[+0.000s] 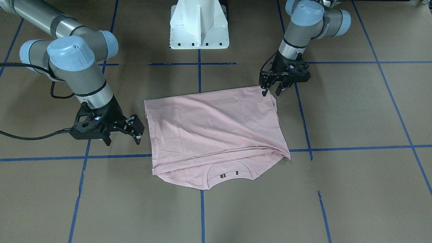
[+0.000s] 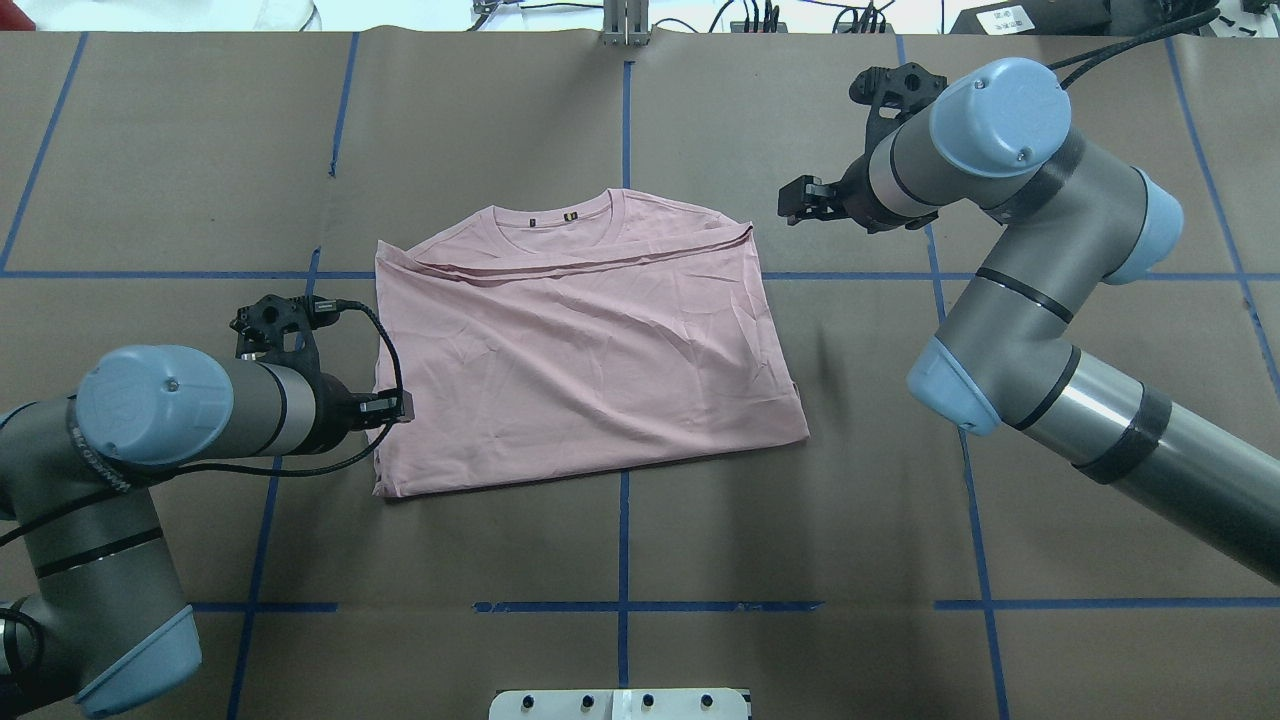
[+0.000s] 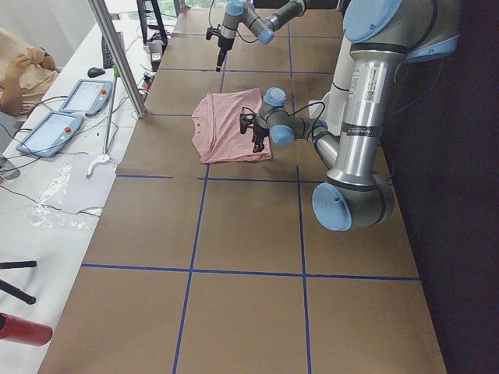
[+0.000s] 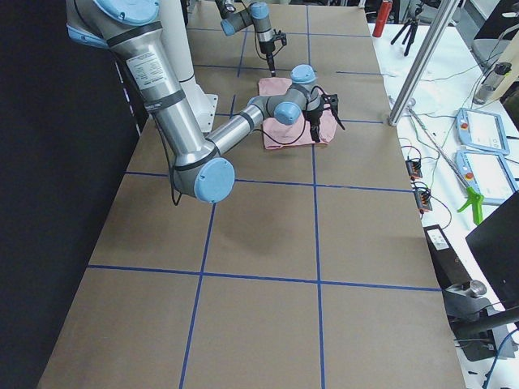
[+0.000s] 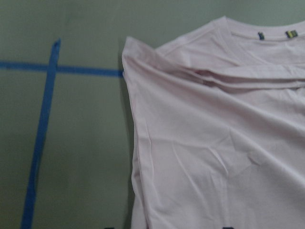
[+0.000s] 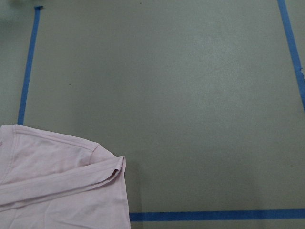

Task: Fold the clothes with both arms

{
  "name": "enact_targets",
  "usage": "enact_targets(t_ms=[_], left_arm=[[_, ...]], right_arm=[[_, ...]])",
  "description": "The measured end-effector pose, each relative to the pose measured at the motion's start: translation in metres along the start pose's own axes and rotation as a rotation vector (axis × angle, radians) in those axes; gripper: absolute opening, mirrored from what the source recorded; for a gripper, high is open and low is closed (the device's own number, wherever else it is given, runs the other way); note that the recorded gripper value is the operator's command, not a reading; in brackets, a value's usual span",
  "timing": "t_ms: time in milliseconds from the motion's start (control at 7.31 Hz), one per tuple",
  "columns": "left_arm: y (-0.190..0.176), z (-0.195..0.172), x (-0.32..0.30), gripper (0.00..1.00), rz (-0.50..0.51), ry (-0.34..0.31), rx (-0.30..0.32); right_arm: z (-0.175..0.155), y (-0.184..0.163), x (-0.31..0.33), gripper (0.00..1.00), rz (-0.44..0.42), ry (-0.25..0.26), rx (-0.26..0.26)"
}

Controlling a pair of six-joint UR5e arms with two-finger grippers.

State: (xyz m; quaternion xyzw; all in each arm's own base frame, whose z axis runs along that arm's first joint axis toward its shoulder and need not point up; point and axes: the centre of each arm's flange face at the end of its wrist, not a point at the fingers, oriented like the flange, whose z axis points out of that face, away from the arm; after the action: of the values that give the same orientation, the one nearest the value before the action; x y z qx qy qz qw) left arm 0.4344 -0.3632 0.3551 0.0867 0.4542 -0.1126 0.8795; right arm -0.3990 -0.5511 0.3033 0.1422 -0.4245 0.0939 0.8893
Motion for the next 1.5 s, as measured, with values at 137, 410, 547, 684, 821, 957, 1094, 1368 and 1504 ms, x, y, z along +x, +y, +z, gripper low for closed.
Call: enact_targets(t_ms=[137,410,547,684,821,957,1094,1368,1504], left_arm=[[0.006,0.005,-0.001,0.61,-0.002,-0.008,-0.009],[0.015,0.012,-0.005,0.57,0.003,-0.023,-0.023],[0.019,0.016,-0.007,0.57,0.007,-0.031,-0.028],[0.024,0.019,-0.007,0.53,0.012,-0.037,-0.030],[0.028,0.022,-0.007,0.44,0.017,-0.040,-0.032],[0.033,0.024,-0.006,0.38,0.022,-0.042,-0.037],[0.040,0.026,-0.004,0.38,0.030,-0.042,-0.047],[0.053,0.030,-0.001,0.00,0.045,-0.040,-0.066],[0.056,0.031,0.000,0.00,0.049,-0.040,-0.070]], right_arm=[[0.001,0.000,0.000,1.00,-0.001,0.001,0.000],[0.001,0.000,0.001,1.00,-0.001,0.002,-0.001],[0.001,0.000,0.001,1.00,-0.001,0.003,-0.001],[0.002,0.001,0.001,1.00,-0.001,0.004,-0.002],[0.002,0.001,0.002,1.00,-0.001,0.005,-0.002],[0.002,0.001,0.002,1.00,0.000,0.005,-0.002],[0.002,0.001,0.002,1.00,0.000,0.005,-0.002],[0.002,0.001,0.002,1.00,0.000,0.005,-0.002],[0.002,0.001,0.002,1.00,0.001,0.005,-0.002]])
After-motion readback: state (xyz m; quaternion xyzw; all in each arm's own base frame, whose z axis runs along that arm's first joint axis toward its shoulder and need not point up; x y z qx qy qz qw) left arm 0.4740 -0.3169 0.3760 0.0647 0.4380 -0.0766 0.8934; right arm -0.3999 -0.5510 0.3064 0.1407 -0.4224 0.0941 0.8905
